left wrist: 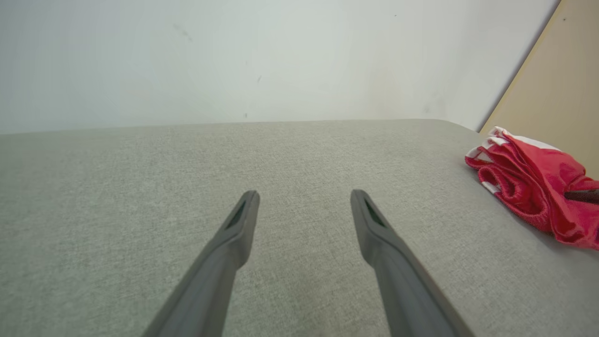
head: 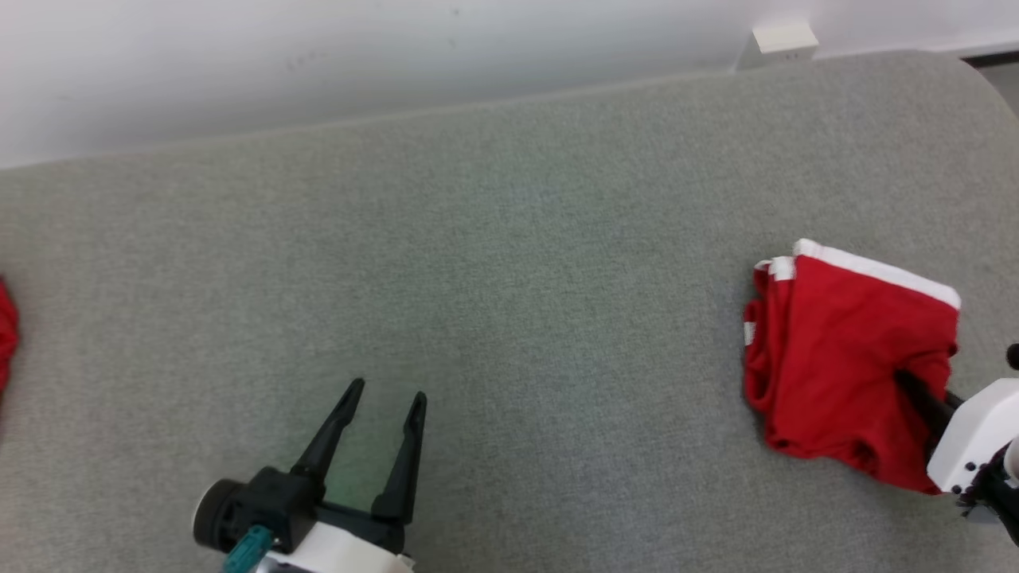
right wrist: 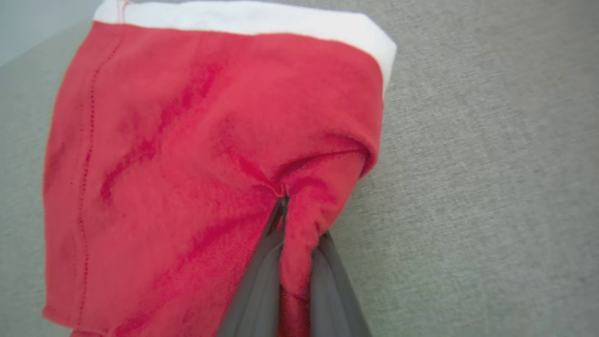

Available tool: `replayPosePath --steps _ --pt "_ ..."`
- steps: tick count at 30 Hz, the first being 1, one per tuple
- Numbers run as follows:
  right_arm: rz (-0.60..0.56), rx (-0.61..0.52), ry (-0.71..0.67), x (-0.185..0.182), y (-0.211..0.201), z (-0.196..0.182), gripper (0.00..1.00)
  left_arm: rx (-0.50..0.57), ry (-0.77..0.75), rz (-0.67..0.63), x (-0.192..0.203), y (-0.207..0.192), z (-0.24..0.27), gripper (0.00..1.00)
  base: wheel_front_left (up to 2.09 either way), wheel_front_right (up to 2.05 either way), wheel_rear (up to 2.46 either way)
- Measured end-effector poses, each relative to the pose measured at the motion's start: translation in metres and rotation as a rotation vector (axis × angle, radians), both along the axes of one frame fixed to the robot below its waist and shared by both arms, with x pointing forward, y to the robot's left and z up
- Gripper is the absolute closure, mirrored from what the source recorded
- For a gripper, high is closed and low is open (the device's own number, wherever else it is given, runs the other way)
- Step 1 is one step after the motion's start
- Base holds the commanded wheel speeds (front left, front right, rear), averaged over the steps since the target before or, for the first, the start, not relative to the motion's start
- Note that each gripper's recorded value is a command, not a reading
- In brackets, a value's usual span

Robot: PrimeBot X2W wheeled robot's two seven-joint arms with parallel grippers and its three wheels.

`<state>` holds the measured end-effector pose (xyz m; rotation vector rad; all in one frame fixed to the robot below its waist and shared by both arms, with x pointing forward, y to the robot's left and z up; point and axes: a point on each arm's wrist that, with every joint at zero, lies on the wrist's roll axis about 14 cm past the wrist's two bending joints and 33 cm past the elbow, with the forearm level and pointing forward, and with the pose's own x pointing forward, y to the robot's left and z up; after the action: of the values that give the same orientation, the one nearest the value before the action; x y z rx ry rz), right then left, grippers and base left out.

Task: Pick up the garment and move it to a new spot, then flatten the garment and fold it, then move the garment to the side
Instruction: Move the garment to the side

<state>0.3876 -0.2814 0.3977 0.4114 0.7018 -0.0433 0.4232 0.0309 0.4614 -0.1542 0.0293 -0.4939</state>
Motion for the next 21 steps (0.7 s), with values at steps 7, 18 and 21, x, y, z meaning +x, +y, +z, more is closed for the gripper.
replayPosePath --steps 7,18,21 --pt "-0.059 -0.128 -0.004 0.011 -0.042 -0.004 1.00 -0.006 -0.035 -0.095 0.015 -0.027 0.000 0.00 0.00 0.00 0.00" --pt "-0.117 -0.443 -0.004 0.079 -0.127 0.016 1.00 -0.007 -0.100 -0.159 0.034 -0.039 0.009 0.00 0.00 0.00 0.00" --pt "-0.154 -0.503 -0.007 0.095 -0.148 0.021 1.00 0.007 -0.098 -0.161 0.038 -0.035 0.005 0.00 0.00 0.00 0.00"
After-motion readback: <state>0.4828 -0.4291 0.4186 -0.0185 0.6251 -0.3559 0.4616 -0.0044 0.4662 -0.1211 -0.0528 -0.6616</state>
